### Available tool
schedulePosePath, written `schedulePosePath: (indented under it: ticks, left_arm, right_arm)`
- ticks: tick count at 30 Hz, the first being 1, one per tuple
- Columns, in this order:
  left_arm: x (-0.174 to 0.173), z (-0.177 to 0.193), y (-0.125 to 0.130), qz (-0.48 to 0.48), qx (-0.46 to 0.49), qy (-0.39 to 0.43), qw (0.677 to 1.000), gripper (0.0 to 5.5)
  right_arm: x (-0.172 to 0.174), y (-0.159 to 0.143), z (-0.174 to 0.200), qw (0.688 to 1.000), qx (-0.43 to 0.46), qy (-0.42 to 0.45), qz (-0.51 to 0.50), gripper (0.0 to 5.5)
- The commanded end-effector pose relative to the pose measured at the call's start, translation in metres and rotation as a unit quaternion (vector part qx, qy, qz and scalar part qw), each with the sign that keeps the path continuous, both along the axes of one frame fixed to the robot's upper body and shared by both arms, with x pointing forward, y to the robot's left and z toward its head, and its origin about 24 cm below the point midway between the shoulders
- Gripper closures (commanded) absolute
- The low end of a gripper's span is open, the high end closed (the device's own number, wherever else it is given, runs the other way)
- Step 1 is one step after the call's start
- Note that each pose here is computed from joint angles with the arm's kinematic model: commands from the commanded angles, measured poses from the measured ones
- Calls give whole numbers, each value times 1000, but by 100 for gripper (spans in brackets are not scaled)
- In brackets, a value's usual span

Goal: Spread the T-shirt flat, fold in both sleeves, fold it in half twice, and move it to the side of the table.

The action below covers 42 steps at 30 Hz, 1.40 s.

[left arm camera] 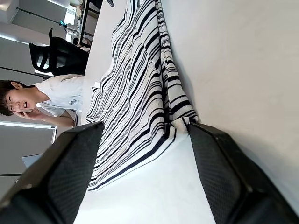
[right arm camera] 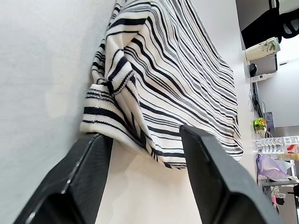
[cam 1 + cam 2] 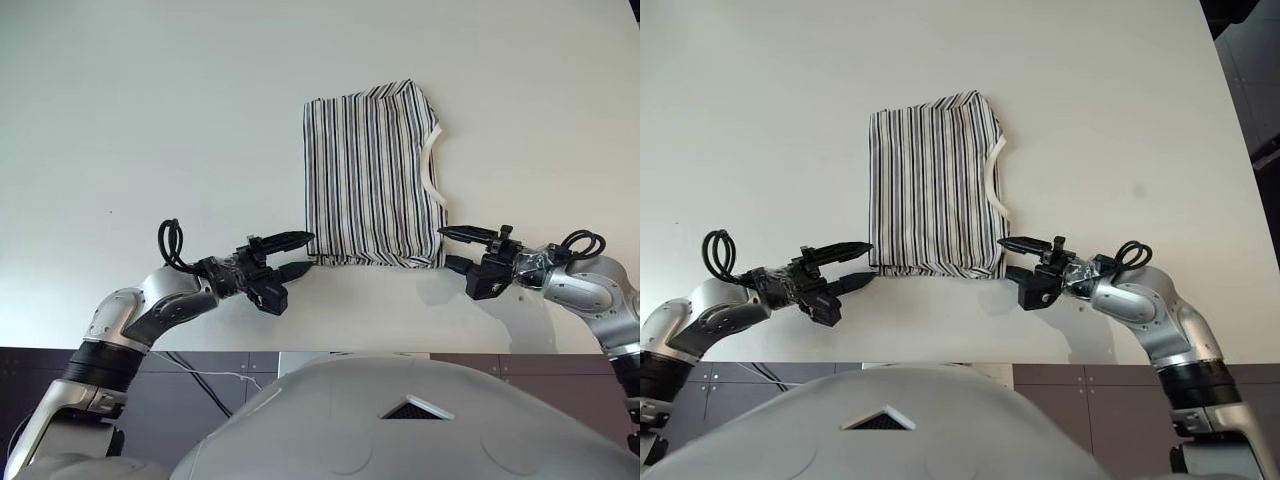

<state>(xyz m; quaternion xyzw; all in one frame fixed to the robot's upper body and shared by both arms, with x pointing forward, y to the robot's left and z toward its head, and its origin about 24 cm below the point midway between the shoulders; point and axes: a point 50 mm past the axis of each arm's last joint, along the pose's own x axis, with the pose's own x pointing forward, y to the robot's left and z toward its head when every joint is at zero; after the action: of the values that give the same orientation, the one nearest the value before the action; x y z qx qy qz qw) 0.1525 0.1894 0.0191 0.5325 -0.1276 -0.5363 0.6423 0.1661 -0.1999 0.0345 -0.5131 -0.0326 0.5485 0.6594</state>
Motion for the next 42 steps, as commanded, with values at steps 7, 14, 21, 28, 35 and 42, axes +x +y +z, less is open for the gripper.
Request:
schedulePosePath:
  ticks: [7,14,21,28,35,42]
  left_arm:
    - [-15,-31,12,-16,81,69,994,215]
    - [-15,-20,20,-18,81,70,994,215]
    - [-6,-16,44,-22,141,64,988,215]
    - [7,-26,18,-59,143,50,987,215]
    - [8,-29,0,-99,130,51,985,215]
    - [0,-24,1,-100,109,55,987,215]
  right_arm:
    - [4,-1,0,1000,-15,-3,17,292]
    - [-1,8,2,999,4,-9,33,292]
    - [-3,10,-3,1000,2,-6,31,292]
    - [1,15,-3,999,5,-13,37,292]
    - [5,23,-4,999,20,-21,36,292]
    - [7,21,-6,999,16,-25,30,292]
